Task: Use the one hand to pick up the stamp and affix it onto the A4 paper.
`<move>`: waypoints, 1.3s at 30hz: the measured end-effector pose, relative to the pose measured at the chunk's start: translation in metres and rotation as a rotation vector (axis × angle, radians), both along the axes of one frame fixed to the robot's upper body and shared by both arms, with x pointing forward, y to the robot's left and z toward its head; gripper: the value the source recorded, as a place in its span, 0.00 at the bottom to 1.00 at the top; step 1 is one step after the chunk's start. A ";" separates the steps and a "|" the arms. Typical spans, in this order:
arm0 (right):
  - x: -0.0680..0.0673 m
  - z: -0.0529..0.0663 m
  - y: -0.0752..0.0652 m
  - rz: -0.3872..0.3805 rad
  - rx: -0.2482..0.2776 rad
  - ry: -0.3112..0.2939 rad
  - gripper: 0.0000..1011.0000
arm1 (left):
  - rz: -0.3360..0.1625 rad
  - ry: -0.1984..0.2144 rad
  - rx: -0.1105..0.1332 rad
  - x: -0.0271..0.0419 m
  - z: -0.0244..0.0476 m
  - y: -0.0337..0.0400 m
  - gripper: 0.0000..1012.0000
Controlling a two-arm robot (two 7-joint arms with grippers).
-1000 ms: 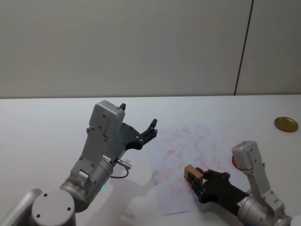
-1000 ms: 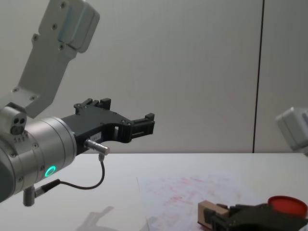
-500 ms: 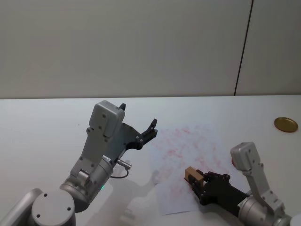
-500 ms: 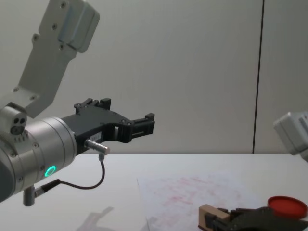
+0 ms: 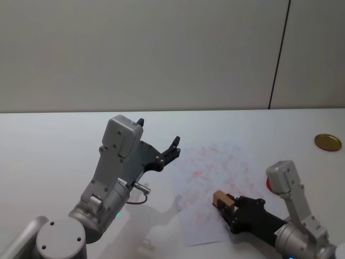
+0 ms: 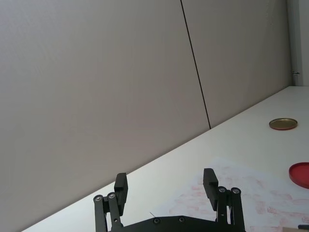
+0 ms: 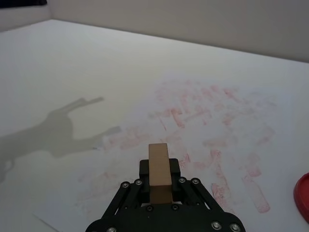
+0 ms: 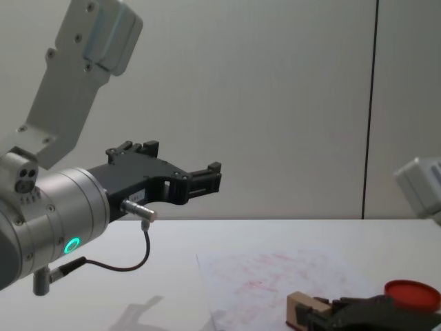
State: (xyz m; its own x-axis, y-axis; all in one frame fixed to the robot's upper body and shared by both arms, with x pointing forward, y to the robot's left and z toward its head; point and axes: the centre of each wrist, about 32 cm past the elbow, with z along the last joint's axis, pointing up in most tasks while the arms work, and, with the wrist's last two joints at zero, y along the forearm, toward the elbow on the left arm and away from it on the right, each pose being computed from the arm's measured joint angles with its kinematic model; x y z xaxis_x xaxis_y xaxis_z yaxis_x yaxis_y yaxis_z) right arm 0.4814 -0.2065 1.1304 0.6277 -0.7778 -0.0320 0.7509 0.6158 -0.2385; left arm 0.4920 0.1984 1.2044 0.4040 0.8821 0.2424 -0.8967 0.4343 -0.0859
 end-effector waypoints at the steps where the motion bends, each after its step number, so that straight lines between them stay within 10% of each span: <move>1: 0.000 0.001 0.000 -0.001 0.004 -0.004 0.22 | 0.000 0.000 0.000 0.0000 0.0000 0.0000 0.98; 22: 0.013 0.034 -0.028 -0.133 0.066 -0.171 0.22 | 0.000 0.000 0.000 0.0000 0.0000 0.0000 0.98; 39: 0.019 0.026 -0.057 -0.234 0.005 -0.144 0.22 | 0.000 0.000 0.000 0.0000 0.0000 0.0000 0.98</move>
State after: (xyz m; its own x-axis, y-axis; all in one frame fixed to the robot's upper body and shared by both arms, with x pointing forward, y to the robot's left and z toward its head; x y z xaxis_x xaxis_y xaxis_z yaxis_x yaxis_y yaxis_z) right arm 0.5000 -0.2635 1.1563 0.4289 -0.9024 0.0405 0.8990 0.4221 -0.1168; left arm 0.4920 0.1984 1.2044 0.4040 0.8820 0.2424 -0.8966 0.4343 -0.0859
